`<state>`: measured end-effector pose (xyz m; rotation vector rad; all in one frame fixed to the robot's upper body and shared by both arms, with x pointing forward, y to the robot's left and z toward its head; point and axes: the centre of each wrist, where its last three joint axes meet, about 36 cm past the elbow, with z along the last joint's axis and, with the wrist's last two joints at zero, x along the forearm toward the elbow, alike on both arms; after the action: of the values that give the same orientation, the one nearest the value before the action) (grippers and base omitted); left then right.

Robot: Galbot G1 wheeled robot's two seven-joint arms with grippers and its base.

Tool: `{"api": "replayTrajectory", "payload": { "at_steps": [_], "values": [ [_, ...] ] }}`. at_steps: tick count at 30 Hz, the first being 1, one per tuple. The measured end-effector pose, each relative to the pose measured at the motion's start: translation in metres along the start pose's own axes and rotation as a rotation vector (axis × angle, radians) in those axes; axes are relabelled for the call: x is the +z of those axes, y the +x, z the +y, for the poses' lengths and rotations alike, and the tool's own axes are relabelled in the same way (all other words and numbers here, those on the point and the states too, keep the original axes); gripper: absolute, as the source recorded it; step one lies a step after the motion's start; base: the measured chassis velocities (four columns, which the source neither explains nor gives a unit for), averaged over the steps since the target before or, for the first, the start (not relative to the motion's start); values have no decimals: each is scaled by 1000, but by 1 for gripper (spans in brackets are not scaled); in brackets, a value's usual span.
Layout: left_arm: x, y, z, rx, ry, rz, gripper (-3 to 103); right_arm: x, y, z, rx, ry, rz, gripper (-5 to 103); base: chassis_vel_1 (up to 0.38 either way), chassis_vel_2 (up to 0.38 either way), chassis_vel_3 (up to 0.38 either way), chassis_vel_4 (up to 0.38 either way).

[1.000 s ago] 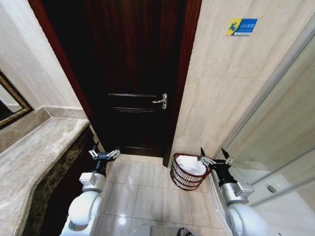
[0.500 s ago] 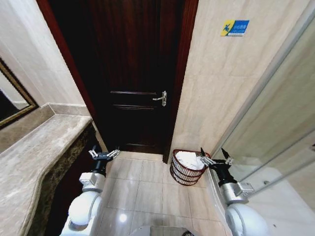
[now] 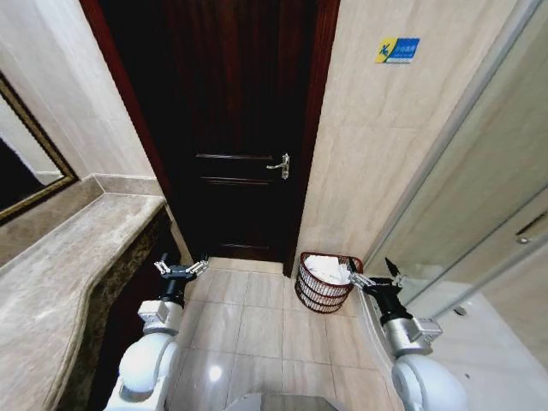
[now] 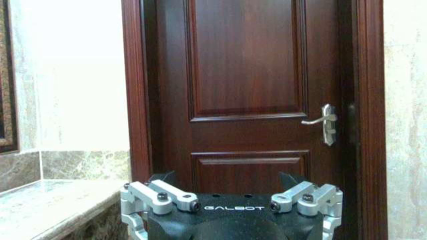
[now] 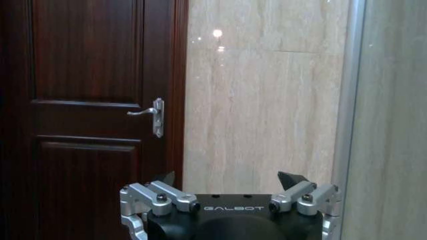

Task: Discard the used towel into the hamper.

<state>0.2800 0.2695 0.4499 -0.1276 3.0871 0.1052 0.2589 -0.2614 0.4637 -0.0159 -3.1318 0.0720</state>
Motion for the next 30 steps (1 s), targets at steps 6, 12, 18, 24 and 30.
{"api": "replayTrajectory", "payload": {
  "at_steps": [6, 12, 18, 24, 30],
  "values": [
    [0, 0, 0, 0, 0, 0, 100, 0, 0, 0, 0, 0, 0, 100, 87, -94, -92, 94],
    [0, 0, 0, 0, 0, 0, 100, 0, 0, 0, 0, 0, 0, 100, 79, -94, -103, 70],
    [0, 0, 0, 0, 0, 0, 100, 0, 0, 0, 0, 0, 0, 100, 70, -110, -118, 68],
    [0, 0, 0, 0, 0, 0, 100, 0, 0, 0, 0, 0, 0, 100, 76, -116, -103, 86],
    [0, 0, 0, 0, 0, 0, 100, 0, 0, 0, 0, 0, 0, 100, 91, -84, -77, 96]
  ]
}}
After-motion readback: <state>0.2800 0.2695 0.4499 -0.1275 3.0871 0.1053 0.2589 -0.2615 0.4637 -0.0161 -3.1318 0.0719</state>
